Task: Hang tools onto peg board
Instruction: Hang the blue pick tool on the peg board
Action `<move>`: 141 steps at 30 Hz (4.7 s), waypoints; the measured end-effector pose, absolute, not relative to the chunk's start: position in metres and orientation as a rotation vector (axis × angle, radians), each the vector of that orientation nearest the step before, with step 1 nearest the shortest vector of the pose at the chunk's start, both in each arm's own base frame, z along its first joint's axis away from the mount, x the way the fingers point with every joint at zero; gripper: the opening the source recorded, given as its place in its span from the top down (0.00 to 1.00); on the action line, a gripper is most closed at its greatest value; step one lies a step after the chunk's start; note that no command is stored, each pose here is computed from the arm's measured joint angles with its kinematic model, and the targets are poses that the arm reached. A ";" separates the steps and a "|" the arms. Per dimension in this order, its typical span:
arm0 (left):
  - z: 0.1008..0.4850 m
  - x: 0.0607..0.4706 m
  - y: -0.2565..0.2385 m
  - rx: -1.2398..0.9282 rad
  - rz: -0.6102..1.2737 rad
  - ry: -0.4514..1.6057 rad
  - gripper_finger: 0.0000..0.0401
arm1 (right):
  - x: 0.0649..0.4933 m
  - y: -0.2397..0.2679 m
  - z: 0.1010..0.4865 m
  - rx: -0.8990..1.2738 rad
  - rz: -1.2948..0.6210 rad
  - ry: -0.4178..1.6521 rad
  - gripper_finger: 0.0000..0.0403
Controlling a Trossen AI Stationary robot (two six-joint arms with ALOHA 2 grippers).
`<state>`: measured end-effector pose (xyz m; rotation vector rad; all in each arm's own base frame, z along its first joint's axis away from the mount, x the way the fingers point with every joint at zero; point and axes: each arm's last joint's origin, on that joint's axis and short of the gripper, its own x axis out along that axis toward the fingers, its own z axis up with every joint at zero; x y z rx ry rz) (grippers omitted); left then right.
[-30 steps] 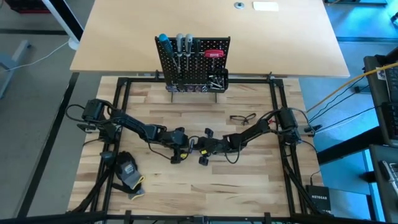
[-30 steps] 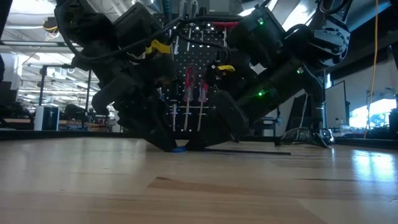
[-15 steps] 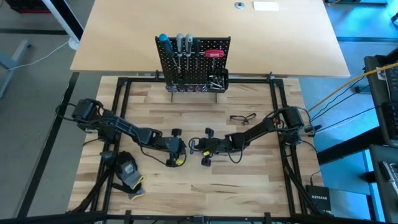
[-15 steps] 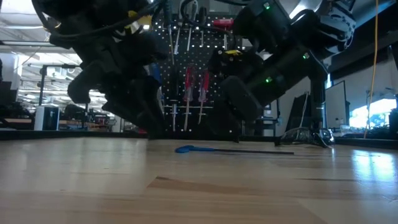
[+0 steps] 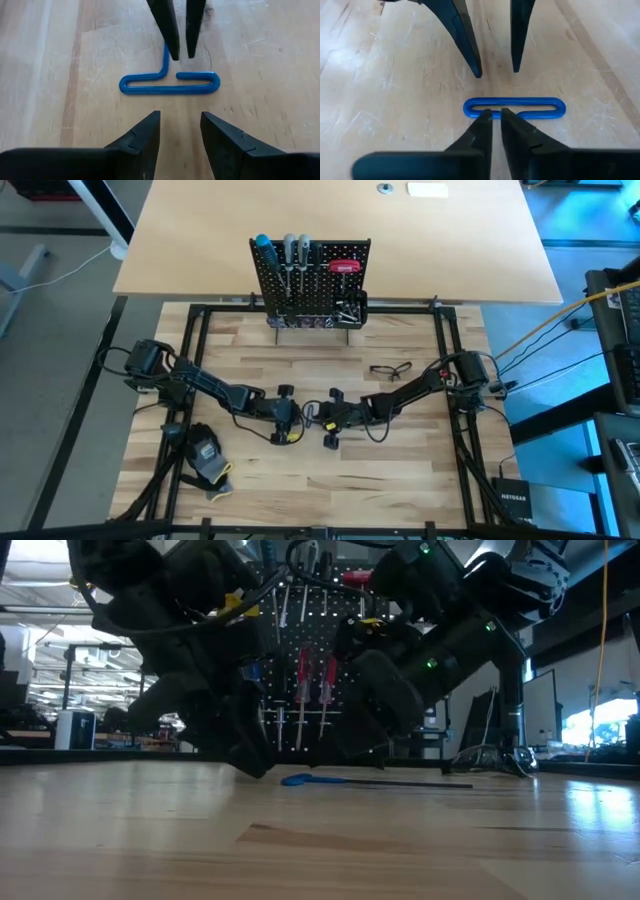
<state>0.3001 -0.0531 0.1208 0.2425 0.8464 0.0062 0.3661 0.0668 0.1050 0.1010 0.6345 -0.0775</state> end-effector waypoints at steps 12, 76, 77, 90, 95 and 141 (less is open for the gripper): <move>0.119 0.298 -0.053 0.225 0.013 0.880 0.67 | 0.388 0.072 0.139 0.042 -0.045 0.858 0.76; 0.135 0.392 -0.040 0.176 -0.066 1.179 0.99 | 0.256 0.136 0.173 -0.090 -0.407 0.749 0.75; 0.136 0.391 -0.042 0.180 -0.063 1.176 0.99 | 0.254 0.136 0.174 -0.091 -0.397 0.765 0.75; 0.178 0.373 -0.074 0.199 -0.091 1.115 1.00 | 0.234 0.151 0.220 -0.027 -0.280 0.676 0.75; 0.198 0.364 -0.083 0.208 -0.094 1.079 1.00 | 0.229 0.154 0.225 -0.016 -0.252 0.663 0.75; 0.272 0.283 -0.086 0.076 -0.207 0.335 1.00 | 0.322 0.125 0.246 -0.054 0.075 0.139 0.53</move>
